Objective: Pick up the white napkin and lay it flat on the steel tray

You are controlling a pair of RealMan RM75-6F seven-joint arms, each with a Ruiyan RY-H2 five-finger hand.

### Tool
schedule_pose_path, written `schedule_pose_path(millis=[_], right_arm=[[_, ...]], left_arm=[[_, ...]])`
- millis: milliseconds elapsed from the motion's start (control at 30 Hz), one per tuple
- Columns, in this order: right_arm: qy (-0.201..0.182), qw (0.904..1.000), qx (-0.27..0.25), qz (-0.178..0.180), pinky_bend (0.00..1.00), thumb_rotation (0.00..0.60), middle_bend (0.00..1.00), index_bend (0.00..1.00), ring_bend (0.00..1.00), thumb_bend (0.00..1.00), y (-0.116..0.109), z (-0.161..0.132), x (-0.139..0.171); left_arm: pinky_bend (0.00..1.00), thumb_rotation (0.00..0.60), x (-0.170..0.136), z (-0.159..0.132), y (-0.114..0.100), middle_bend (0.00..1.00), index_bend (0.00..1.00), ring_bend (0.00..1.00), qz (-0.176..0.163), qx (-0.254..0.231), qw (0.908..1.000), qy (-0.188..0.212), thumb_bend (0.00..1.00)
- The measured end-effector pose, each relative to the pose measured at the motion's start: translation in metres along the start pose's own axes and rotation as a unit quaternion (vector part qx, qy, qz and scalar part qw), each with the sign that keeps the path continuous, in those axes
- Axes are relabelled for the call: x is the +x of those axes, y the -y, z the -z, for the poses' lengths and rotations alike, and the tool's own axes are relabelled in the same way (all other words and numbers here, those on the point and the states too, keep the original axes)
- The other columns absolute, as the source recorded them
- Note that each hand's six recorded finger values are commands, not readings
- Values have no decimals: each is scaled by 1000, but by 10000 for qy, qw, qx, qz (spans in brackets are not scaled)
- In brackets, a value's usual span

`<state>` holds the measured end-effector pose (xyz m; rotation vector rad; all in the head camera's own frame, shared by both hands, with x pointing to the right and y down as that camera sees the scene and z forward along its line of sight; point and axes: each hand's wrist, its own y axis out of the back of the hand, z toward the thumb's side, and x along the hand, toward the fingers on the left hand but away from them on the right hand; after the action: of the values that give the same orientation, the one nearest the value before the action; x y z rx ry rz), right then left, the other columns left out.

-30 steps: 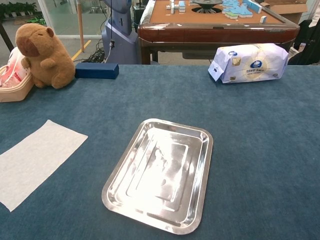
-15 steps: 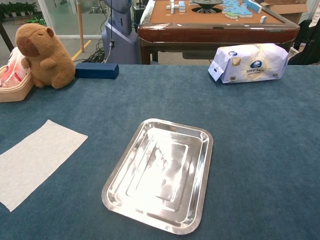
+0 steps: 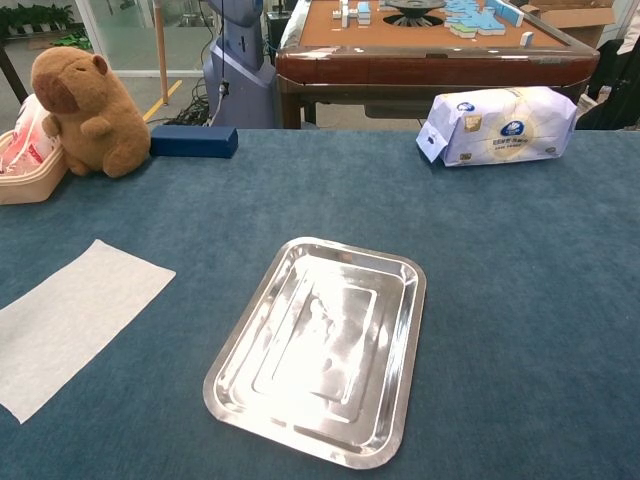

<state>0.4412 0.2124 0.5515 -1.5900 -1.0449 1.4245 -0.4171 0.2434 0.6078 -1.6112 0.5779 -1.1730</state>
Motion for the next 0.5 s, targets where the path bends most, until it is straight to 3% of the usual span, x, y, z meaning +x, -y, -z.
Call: schedule_pose_path(millis=[200,333,500], right_arm=[[-27,10000,-64,62,364,600,285,242,172,0,-3,-1,2],[-39,9999,-111,98,363,600,287,247,172,0,-5,0,2],[-25,9998,-172,122,363,600,288,247,172,0,-7,2,1]], left_arm=[[687,600,4,-6,6,776,239,584,9,-121,9994,331,24],[725,600,7,-8,11,885,246,643,85,-103,9992,370,23],[732,600,11,-10,20,915,239,656,223,-147,9991,317,24]])
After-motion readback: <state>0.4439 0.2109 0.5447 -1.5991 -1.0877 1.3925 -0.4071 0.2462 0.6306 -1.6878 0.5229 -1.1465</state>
